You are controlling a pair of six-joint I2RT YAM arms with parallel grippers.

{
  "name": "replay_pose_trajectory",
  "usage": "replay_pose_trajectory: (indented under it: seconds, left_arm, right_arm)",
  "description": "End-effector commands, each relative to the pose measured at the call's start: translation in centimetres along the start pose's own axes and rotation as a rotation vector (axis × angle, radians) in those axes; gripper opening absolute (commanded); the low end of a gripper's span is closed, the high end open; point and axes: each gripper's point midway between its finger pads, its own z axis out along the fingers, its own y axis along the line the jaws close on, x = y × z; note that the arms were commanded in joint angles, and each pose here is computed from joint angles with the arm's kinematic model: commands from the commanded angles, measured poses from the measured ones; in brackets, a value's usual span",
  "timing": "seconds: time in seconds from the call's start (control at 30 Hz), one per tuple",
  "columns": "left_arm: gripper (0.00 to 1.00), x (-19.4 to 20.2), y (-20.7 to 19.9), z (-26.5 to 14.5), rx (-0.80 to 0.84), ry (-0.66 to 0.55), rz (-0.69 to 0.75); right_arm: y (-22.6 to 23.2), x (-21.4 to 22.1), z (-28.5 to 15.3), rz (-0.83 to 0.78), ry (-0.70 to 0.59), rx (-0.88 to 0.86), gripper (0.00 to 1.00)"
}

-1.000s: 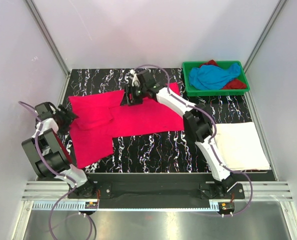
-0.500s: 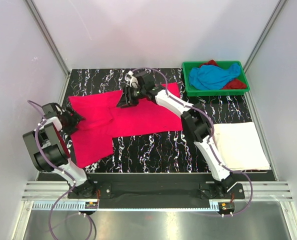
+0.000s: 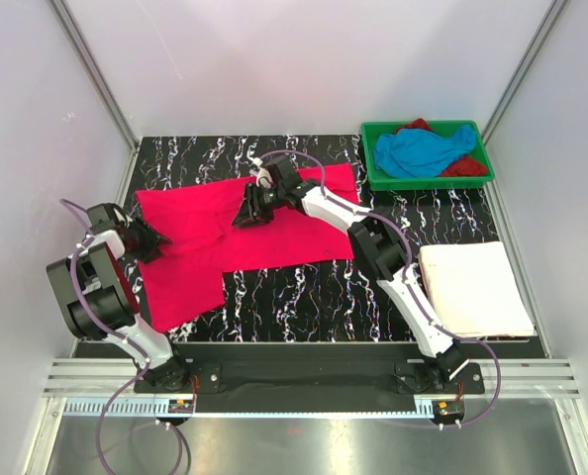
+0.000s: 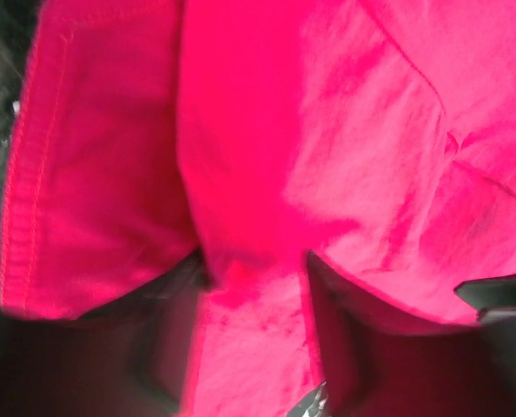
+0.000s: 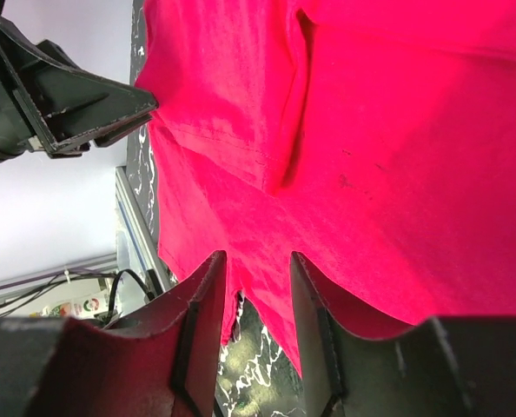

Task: Fold and stack the t-shirts
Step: Fold the tshirt

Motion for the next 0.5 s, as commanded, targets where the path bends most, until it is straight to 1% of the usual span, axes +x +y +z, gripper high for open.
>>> replay_pose_trajectory:
  seconds: [0.0,0.07,0.1,0.13,0.17,0.2,0.27,0.3,0.33,0.37,0.4,0.43,0.47]
  left_arm:
    - [0.4,-1.1,-2.3,-1.9,0.061,-0.033,0.01]
    - [0.29,-1.2,-2.8,-2.4,0.079,-0.04,0.008]
    - [0.2,-1.2,-2.8,-2.5,0.077,-0.038,0.005]
    - [0.16,-0.9,-2.6,-2.5,0.059,-0.024,-0.003]
    - [0.13,-1.2,-2.6,-2.7,0.05,-0.026,-0.008]
    - [0.07,-0.9,-2.2,-3.0,0.032,-0.011,-0.022]
    - [0.04,-0.8,-1.5,-3.5,-0.013,-0.024,-0.033]
    - [0.12,-0.7,-1.0,-3.9,-0.038,-0.029,-0.056]
    - [0.17,-0.8,-0.2,-4.4,-0.085,-0.056,-0.067]
    - [0.17,-0.7,0.4,-4.7,-0.108,-0.064,-0.082]
    - [0.22,-1.0,1.1,-5.2,-0.134,-0.088,-0.107]
    - [0.32,-1.4,1.1,-6.0,-0.137,-0.125,-0.108]
    - [0.39,-1.5,1.5,-6.5,-0.159,-0.145,-0.115]
  right_arm:
    - [2.7,-0.6,0.1,-0.042,-0.013,-0.056,0.42]
    - [2.7,-0.5,0.2,-0.039,-0.014,-0.052,0.42]
    - [2.7,-0.5,0.2,-0.039,-0.015,-0.051,0.42]
    - [2.6,-0.5,0.2,-0.037,-0.014,-0.048,0.42]
    - [2.7,-0.5,0.1,-0.035,-0.015,-0.047,0.42]
    - [2.6,-0.4,0.1,-0.035,-0.014,-0.044,0.42]
    - [2.5,-0.4,0.1,-0.035,-0.014,-0.038,0.42]
    - [2.3,-0.3,0.0,-0.033,-0.012,-0.034,0.42]
    - [2.3,-0.1,0.0,-0.034,-0.01,-0.032,0.42]
    - [2.4,-0.1,-0.2,-0.037,-0.009,-0.029,0.42]
    - [2.1,0.2,-0.2,-0.031,-0.001,-0.02,0.42]
    - [2.1,0.2,-0.3,-0.033,-0.001,-0.014,0.42]
    - [2.3,0.1,-0.6,-0.044,-0.008,-0.008,0.42]
